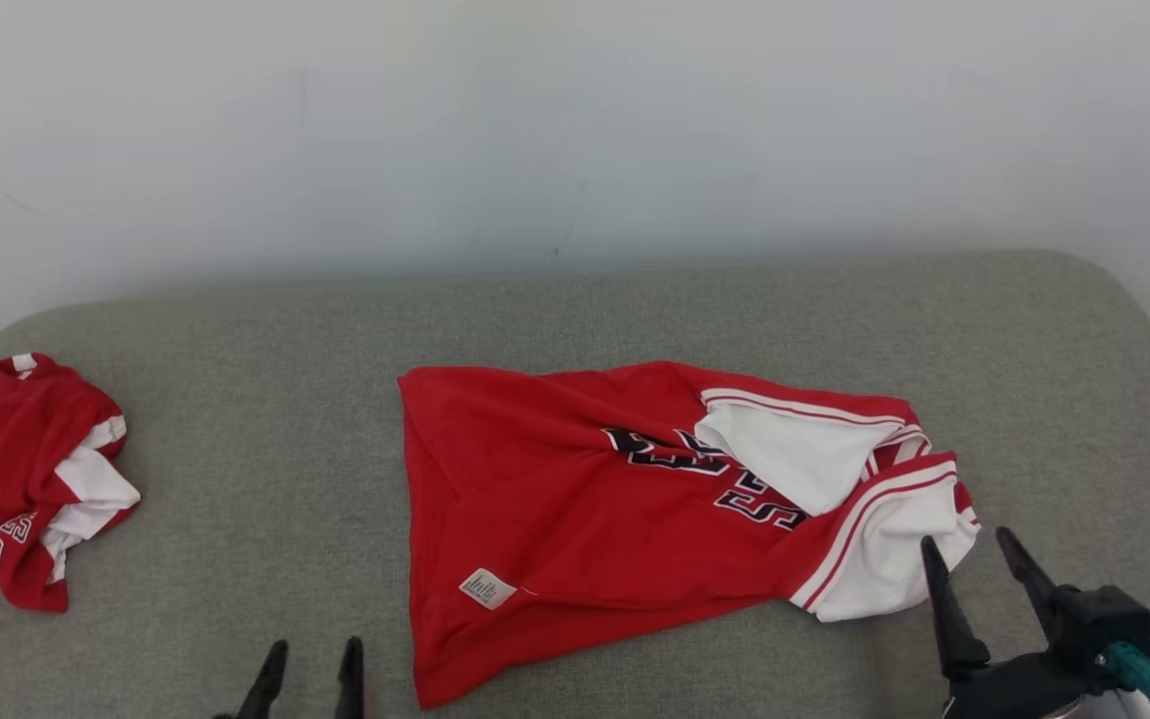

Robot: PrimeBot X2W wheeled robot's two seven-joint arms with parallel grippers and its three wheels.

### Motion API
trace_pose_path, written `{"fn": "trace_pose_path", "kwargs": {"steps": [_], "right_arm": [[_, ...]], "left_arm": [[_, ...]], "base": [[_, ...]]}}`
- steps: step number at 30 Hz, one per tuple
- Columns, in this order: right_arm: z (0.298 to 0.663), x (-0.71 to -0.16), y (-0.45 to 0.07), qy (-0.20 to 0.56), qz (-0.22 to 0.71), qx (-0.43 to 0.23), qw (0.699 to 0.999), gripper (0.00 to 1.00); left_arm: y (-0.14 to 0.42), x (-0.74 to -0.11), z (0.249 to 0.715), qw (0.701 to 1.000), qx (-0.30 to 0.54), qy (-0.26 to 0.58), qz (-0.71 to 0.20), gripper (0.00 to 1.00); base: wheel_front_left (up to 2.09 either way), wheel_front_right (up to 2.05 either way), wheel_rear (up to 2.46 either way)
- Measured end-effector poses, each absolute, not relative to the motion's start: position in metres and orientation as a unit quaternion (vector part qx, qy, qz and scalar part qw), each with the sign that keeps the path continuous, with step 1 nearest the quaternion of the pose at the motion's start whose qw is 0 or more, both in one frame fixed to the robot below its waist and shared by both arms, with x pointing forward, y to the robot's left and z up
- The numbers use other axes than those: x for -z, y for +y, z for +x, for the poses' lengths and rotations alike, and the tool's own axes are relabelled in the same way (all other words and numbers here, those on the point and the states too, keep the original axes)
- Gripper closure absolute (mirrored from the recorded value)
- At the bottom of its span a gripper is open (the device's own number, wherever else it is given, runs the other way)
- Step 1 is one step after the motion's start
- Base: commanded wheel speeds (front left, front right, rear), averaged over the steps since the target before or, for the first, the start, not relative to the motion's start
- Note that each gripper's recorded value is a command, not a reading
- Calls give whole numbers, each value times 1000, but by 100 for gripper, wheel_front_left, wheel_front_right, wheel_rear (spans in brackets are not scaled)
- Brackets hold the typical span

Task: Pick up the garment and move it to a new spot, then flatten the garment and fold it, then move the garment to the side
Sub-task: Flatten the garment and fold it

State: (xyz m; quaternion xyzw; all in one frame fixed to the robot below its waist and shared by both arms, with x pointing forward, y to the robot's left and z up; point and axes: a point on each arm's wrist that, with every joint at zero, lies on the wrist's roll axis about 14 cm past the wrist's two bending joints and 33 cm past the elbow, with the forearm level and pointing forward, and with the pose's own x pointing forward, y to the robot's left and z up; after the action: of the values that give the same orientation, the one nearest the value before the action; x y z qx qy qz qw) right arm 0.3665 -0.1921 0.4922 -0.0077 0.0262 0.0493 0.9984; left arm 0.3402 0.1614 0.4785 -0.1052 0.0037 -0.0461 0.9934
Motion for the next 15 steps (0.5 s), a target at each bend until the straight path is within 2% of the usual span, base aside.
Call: {"fn": "trace_pose_path", "kwargs": {"steps": [7,15], "right_arm": [[378,-471,-220,87,-18,-18,996,0],[387,-462,-233,102,-16,-1,995,0]], "left_arm": [[118,-462,365,985,115,72,-108,0],[88,-431,380,965,157,176,-113,0]], "base": [[0,0,0],[0,0,0]]}}
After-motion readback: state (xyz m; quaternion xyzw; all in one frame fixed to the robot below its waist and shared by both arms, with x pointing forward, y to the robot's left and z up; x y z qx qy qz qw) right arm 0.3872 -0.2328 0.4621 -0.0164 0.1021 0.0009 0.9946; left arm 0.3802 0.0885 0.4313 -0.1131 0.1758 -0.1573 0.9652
